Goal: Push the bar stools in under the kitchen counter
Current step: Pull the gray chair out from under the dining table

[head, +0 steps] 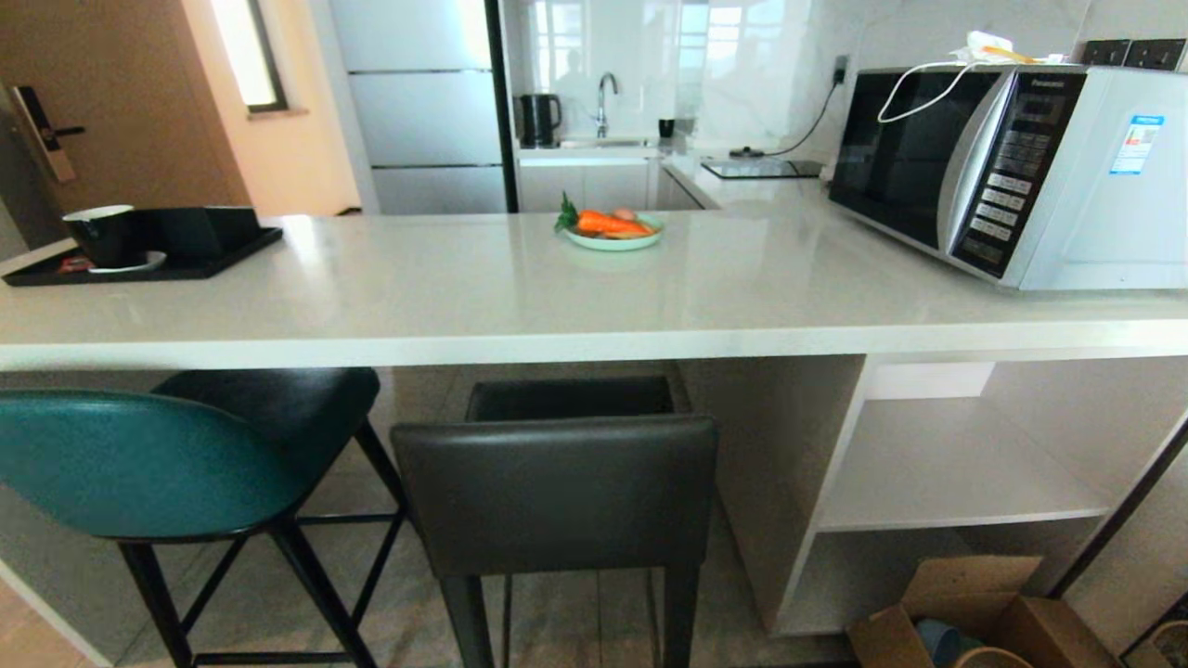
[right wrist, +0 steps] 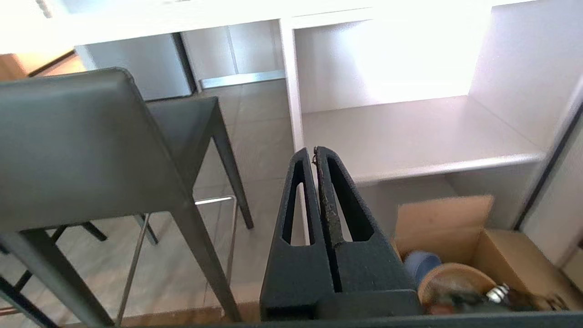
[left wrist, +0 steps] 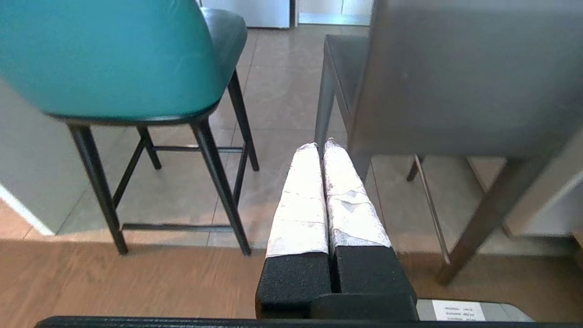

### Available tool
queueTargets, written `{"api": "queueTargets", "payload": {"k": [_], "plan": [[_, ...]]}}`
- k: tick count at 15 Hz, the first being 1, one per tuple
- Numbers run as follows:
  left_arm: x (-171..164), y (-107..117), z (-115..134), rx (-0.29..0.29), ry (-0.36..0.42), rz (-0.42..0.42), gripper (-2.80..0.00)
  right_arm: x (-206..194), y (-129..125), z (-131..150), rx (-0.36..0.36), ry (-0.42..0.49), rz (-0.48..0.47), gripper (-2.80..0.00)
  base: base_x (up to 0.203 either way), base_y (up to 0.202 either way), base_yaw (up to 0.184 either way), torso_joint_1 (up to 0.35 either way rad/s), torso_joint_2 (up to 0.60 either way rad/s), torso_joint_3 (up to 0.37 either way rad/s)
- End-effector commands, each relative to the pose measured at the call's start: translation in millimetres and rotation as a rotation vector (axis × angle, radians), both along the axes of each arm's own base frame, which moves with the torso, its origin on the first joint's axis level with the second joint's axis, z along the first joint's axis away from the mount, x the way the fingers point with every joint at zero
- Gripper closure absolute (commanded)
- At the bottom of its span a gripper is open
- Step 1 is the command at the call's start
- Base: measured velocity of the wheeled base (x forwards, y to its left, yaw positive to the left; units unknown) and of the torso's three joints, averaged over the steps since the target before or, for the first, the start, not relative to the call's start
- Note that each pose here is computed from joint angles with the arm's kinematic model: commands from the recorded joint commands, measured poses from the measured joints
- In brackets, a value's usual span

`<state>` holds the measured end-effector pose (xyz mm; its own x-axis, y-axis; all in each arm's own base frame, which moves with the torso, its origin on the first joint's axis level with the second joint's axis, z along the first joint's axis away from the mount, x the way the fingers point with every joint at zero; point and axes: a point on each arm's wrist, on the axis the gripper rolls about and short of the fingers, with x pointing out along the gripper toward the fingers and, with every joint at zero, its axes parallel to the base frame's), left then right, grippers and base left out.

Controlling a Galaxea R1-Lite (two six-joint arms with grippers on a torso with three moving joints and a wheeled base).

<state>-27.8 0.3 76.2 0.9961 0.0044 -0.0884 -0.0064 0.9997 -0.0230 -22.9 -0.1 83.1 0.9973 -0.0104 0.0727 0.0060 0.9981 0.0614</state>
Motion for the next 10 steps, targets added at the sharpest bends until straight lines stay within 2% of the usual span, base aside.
{"api": "queueTargets", "payload": {"k": [1, 2, 10], "plan": [[0.1, 0.0, 0.0, -0.001, 0.002, 0.0, 0.0, 2.2, 0.0, -7.5, -0.001, 0.026, 0.0, 0.0, 0.161, 0.0, 0.001, 0.005, 0.0, 0.0], [0.1, 0.0, 0.0, -0.001, 0.002, -0.001, 0.0, 2.2, 0.0, -7.6, -0.001, 0.026, 0.0, 0.0, 0.096, 0.0, 0.008, 0.022, 0.01, 0.002], [0.1, 0.0, 0.0, -0.001, 0.002, 0.0, 0.0, 2.2, 0.0, -7.5, 0.0, 0.026, 0.0, 0.0, 0.0, 0.0, 0.0, 0.0, 0.0, 0.0]]}}
